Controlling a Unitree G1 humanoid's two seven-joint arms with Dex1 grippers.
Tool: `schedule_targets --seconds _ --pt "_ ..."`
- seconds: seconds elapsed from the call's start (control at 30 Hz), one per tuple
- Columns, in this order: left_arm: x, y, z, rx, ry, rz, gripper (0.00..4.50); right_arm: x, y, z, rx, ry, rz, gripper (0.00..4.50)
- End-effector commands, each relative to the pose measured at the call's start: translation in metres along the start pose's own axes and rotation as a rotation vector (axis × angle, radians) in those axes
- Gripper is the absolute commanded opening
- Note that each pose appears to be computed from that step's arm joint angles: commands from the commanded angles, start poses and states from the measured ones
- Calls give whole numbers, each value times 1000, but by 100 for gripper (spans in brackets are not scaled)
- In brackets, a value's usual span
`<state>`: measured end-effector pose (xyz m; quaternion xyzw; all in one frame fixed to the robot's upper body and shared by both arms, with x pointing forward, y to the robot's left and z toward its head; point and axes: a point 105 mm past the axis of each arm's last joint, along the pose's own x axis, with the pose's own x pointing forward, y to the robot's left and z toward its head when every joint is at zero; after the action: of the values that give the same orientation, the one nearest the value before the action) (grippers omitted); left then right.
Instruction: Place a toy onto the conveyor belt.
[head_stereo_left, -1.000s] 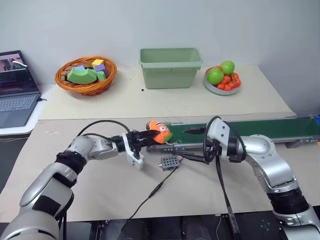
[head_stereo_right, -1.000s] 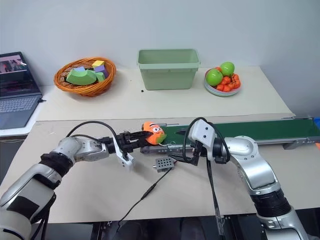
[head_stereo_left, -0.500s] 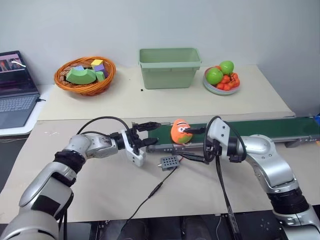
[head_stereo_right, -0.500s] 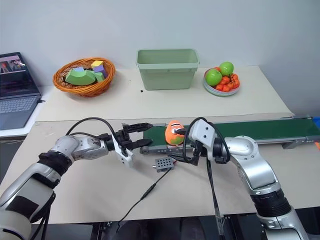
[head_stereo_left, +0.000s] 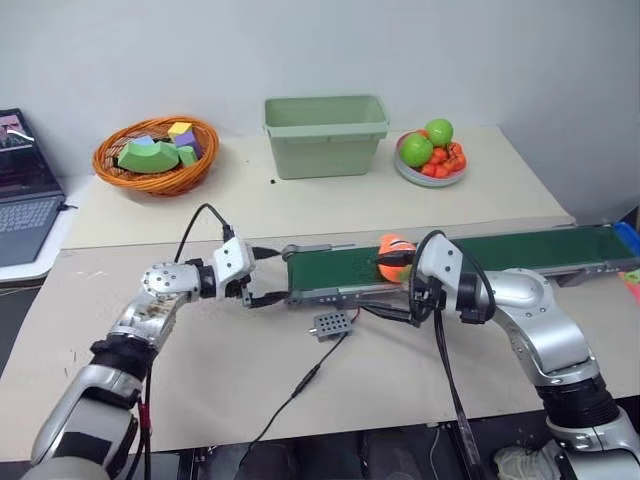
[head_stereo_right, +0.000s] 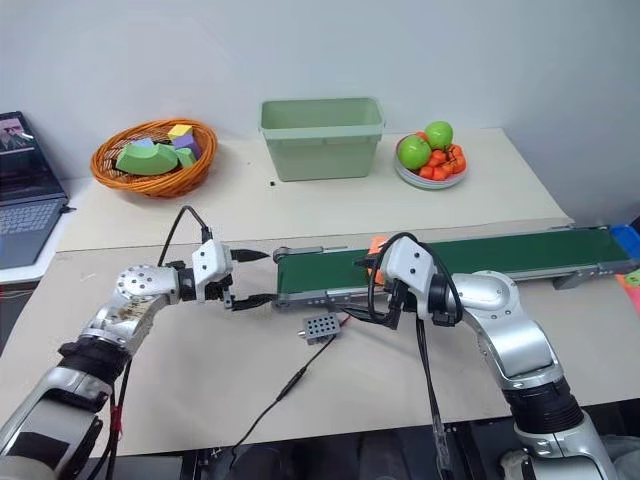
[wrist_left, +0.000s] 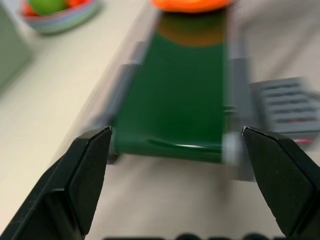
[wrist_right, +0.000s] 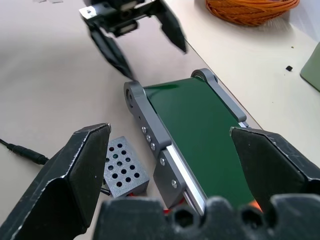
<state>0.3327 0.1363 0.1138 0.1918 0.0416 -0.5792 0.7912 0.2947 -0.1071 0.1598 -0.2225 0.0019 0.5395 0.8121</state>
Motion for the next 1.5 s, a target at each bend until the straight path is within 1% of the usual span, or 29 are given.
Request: schedule_targets --seconds 0.03,0.1,0.17,0.67,1.07,1.27,1.5 --pt "-12 -9 25 -118 -65 -98 445 -5 -5 9 -32 -32 -33 450" --pt "-15 -11 32 -153 -80 -118 445 -5 -6 8 -31 -30 -36 450" --pt "-16 -11 35 -152 -85 -109 445 -5 -6 8 -30 -29 -39 450" --pt "-16 -10 36 -123 -86 -86 445 -5 -6 5 -20 -22 -31 450" --pt "-17 -6 43 -118 -120 -47 445 -5 -4 4 -18 -17 -16 450" --pt "-16 -4 50 -129 -168 -41 445 -4 -5 4 -14 -18 -14 450" --pt "-14 -2 55 -121 -186 -37 445 -4 -5 2 -10 -15 -13 450"
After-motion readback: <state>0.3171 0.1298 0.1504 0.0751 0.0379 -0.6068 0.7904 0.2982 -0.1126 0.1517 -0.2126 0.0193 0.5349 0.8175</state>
